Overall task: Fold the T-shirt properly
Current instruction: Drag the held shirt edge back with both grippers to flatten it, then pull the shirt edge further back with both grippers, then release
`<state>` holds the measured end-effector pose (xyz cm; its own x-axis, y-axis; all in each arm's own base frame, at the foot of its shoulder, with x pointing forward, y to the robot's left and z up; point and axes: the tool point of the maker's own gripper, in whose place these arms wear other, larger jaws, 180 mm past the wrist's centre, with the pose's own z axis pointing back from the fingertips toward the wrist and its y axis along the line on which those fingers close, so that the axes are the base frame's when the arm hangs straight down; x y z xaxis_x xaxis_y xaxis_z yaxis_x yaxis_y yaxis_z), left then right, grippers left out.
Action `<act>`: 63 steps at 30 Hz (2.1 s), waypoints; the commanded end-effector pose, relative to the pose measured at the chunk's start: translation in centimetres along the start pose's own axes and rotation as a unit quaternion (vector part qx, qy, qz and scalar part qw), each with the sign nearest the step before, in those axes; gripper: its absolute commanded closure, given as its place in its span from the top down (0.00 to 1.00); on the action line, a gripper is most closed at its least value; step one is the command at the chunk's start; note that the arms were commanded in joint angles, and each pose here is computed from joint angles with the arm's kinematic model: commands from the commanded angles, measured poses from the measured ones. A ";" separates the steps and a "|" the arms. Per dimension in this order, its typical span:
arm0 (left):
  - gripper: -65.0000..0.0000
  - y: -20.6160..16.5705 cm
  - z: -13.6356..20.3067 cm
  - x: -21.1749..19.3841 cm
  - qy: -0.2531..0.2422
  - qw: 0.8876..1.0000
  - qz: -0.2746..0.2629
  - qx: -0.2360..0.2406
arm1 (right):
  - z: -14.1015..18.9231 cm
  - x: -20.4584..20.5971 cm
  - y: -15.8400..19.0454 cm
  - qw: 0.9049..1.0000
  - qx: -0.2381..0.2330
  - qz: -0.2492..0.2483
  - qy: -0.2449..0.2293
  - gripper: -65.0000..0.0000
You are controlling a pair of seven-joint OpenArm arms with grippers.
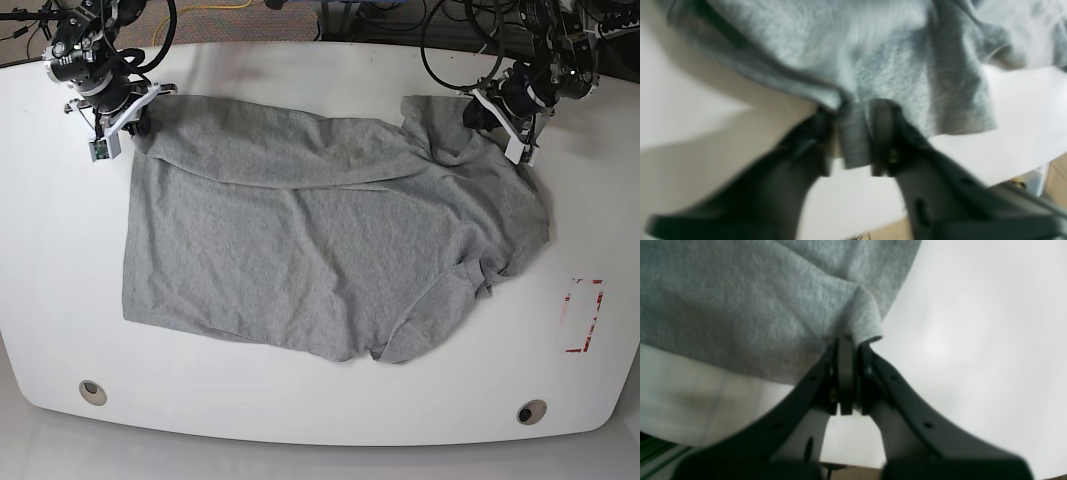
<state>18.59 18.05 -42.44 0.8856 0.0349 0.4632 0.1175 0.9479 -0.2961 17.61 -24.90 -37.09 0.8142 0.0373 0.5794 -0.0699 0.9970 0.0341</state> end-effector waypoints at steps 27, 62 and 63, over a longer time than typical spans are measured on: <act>0.06 3.2 5.9 -2.8 0.051 0.993 -0.070 0.080 | -0.5 -5.8 -0.5 0.997 0.013 -0.034 0.067 0.55; 0.06 5.5 9.4 -1.5 0.046 0.982 -0.148 0.112 | 0.2 -5.4 0.0 0.998 0.013 -0.025 0.062 0.00; 0.06 5.4 9.5 -1.6 0.053 0.980 -0.158 0.111 | 0.3 -5.3 0.0 0.998 0.013 -0.023 0.061 0.00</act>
<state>13.50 26.03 -37.60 0.8753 -0.2492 0.4144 0.2650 0.9640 0.0201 12.61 -24.59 -40.93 0.8953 -0.0182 0.4451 -0.0320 0.9940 0.1050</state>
